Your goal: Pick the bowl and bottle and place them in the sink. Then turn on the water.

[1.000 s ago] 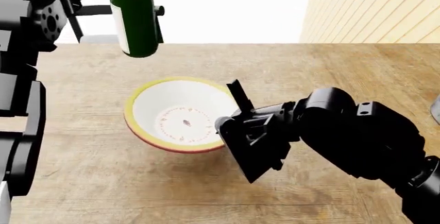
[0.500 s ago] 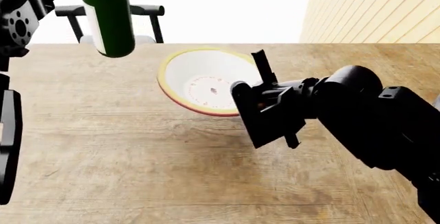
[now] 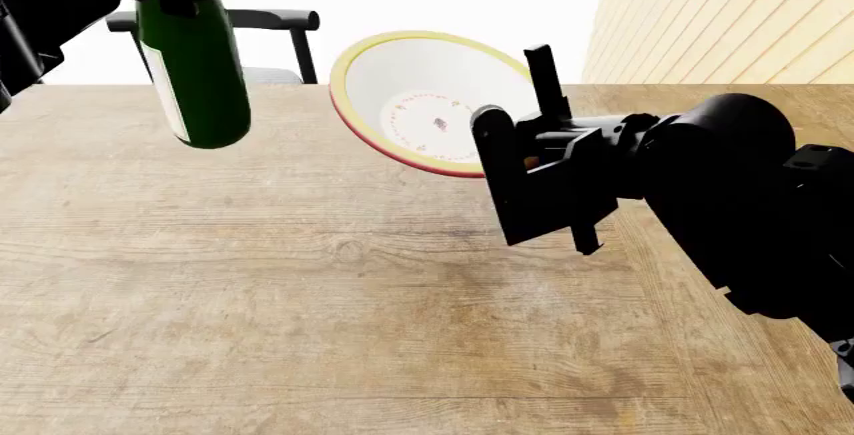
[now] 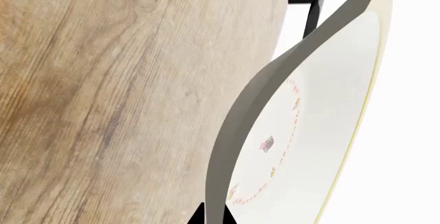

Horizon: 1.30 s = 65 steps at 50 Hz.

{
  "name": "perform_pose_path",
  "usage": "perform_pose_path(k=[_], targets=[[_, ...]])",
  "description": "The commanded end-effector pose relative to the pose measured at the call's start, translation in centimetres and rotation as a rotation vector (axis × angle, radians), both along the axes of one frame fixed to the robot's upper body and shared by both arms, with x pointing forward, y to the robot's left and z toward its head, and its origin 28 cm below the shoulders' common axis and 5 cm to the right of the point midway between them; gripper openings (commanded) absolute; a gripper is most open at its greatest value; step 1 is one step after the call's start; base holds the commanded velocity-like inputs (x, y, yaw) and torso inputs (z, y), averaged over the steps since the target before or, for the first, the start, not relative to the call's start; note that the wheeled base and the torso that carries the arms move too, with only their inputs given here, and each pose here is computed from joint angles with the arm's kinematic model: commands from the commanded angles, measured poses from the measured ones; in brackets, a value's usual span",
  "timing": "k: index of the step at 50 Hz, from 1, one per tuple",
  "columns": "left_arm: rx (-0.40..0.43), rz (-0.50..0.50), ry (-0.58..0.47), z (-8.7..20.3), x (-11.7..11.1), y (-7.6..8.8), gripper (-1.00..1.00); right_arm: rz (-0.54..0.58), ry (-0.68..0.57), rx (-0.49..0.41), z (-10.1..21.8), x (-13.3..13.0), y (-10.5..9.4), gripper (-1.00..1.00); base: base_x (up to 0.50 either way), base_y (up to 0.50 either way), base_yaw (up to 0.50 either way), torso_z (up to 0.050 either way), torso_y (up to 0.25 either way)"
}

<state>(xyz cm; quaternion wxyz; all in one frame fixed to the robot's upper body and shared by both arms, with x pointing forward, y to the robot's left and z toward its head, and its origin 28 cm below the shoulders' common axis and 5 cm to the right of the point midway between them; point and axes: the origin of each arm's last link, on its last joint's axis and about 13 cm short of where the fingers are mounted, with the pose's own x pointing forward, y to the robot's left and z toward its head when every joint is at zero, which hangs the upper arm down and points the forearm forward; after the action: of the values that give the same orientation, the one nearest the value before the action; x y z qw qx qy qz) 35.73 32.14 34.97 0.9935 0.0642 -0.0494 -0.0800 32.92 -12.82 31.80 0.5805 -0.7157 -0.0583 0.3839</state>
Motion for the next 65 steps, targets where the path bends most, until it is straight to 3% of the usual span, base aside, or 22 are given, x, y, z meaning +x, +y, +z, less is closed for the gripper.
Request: perform_pose_path(k=[1,26,65], targets=[[-0.001,0.007,-0.022,0.1,-2.4,0.8,-1.0,-0.032,-0.04,-0.012,1.0,-1.6,-1.0,-1.0,0.0,0.0,0.0,0.0,0.01],[-0.005,0.002,-0.026,-0.4,-3.1,0.9,-1.0,-0.079,-0.024,-0.006,0.6,-2.7,-1.2,-1.0,0.0,0.01,0.0,0.0,0.001],[-0.013,-0.008,-0.026,-0.8,-2.9,0.8,-1.0,-0.095,-0.035,-0.002,0.4,-3.1,-1.3,-1.0,-0.41,0.41,0.0,0.001,0.001]])
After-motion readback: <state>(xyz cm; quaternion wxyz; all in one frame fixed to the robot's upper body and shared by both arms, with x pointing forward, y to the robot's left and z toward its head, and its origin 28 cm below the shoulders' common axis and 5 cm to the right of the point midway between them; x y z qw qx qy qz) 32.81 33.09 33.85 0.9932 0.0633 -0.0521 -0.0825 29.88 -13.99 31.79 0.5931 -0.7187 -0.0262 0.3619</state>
